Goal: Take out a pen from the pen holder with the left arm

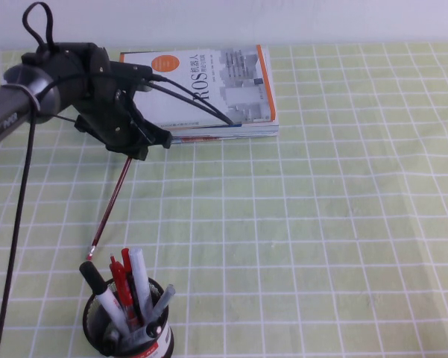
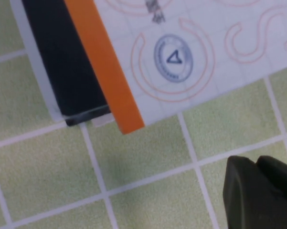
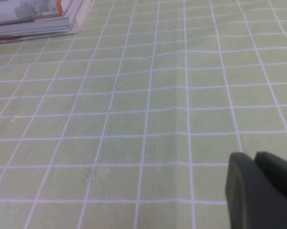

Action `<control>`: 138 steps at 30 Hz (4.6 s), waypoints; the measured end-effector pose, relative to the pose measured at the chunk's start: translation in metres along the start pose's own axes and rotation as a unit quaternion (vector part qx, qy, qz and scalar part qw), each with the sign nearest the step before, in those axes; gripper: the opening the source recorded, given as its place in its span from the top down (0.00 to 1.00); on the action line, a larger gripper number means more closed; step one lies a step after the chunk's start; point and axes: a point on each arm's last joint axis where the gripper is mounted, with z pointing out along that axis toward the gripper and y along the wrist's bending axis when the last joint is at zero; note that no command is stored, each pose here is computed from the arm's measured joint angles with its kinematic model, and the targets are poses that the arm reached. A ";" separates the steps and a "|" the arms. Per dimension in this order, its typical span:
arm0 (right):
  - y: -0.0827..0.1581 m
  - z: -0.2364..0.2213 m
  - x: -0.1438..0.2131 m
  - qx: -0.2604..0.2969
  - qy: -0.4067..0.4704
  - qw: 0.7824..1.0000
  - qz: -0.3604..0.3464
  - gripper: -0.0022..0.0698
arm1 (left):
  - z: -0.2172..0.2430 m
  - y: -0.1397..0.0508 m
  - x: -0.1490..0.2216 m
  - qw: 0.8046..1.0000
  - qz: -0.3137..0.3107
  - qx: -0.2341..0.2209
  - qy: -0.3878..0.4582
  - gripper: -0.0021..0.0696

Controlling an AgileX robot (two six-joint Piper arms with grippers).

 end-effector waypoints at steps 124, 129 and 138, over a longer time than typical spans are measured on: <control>0.000 0.000 0.000 0.000 0.000 1.000 0.000 0.99 | -0.142 -0.043 0.396 0.901 -0.057 -0.111 -0.416 0.97; 0.000 0.000 0.000 0.000 0.000 1.000 0.000 0.99 | -0.141 -0.043 0.396 0.903 -0.055 -0.111 -0.411 0.97; 0.000 0.000 0.000 0.000 0.000 1.000 0.000 0.99 | -0.141 -0.044 0.396 0.904 -0.054 -0.111 -0.410 0.97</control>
